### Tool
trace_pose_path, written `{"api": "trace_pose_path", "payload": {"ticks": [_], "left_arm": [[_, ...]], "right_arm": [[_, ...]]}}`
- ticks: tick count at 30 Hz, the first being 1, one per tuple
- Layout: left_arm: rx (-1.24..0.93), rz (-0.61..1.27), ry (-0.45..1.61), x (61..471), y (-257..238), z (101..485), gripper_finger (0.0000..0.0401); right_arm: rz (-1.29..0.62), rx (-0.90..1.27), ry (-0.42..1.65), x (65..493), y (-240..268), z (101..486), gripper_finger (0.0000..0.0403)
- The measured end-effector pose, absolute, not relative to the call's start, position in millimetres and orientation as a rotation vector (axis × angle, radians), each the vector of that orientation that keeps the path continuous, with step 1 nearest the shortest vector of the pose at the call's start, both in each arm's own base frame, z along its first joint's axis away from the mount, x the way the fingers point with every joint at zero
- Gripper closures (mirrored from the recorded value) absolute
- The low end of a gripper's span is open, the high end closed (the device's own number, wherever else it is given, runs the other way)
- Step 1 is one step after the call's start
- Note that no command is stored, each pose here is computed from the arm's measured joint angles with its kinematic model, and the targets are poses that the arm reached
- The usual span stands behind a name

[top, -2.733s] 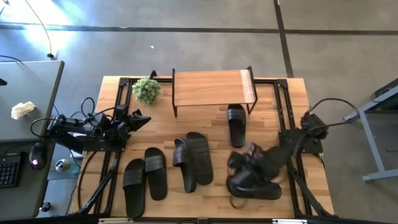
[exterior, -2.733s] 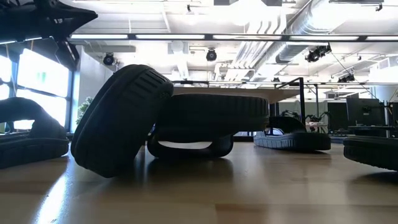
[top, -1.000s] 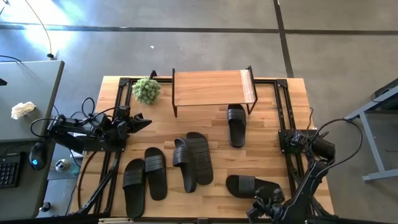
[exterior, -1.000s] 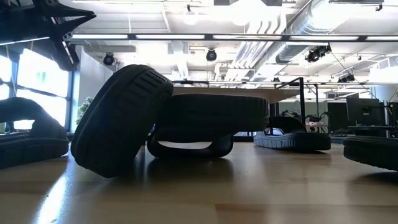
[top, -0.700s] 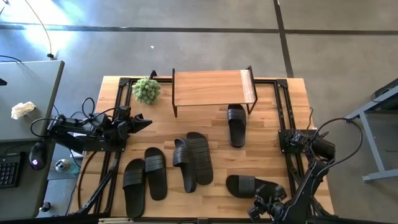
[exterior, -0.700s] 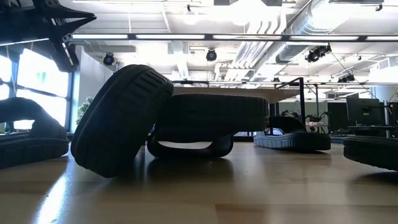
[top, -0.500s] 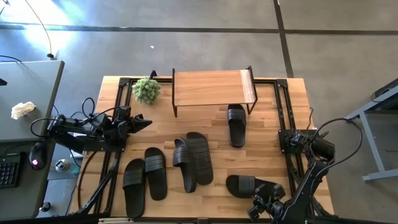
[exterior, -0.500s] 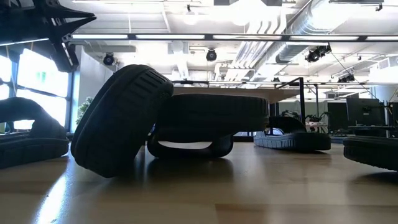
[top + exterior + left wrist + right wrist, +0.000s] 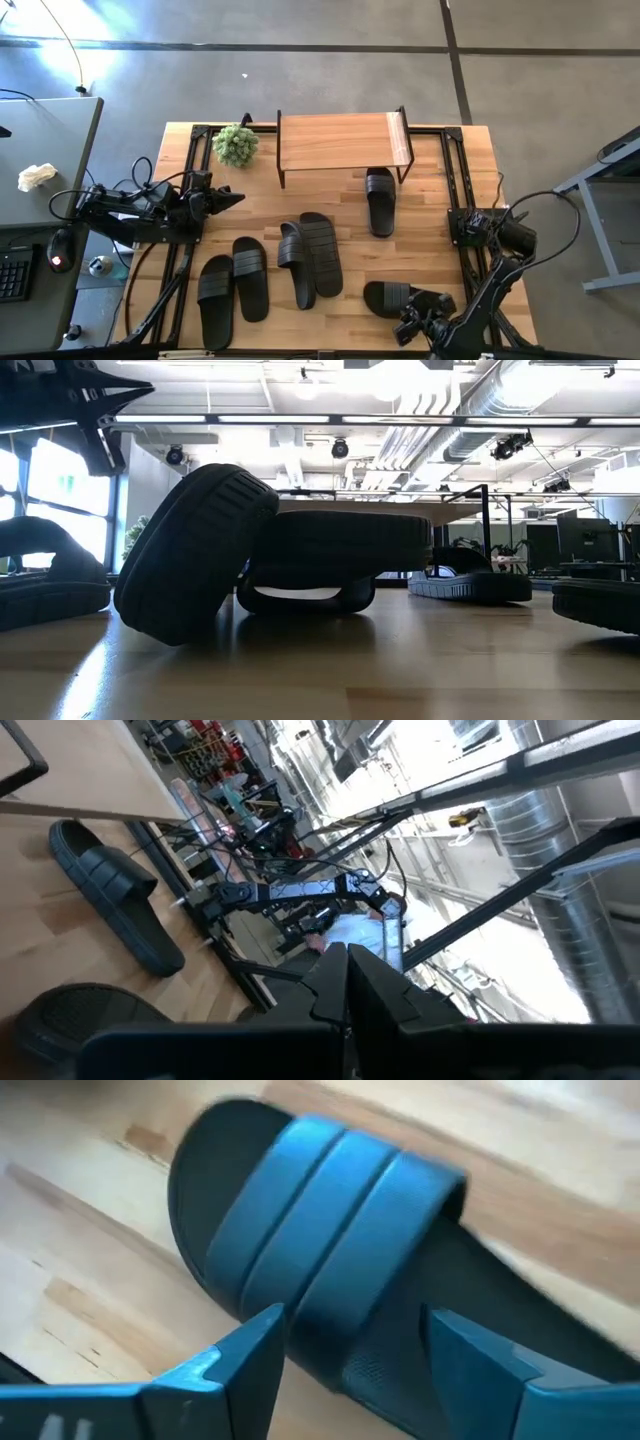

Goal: Pick and place slides into the shelf
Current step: Put the black slipper under the shelf

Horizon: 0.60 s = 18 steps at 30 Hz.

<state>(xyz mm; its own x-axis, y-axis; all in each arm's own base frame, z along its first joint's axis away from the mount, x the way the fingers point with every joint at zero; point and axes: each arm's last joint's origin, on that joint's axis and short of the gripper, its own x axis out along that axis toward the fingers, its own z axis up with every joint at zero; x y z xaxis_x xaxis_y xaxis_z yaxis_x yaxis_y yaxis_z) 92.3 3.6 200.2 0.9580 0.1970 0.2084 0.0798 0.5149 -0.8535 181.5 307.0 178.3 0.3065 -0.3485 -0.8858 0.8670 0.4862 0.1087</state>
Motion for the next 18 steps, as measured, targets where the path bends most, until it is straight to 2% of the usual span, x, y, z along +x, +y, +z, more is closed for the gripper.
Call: {"api": "trace_pose_path", "payload": {"ticks": [8, 12, 18], "left_arm": [[-1.099, 0.049, -0.292, 92, 3, 200, 0.04], [-1.103, 0.035, -0.285, 92, 3, 200, 0.04], [-1.103, 0.031, -0.283, 92, 3, 200, 0.04]], "right_arm": [[-0.756, 0.756, 0.763, 182, 307, 144, 0.018], [-0.718, 0.812, 0.753, 186, 306, 136, 0.0183], [-0.664, 0.845, 0.654, 186, 305, 127, 0.0207]]}}
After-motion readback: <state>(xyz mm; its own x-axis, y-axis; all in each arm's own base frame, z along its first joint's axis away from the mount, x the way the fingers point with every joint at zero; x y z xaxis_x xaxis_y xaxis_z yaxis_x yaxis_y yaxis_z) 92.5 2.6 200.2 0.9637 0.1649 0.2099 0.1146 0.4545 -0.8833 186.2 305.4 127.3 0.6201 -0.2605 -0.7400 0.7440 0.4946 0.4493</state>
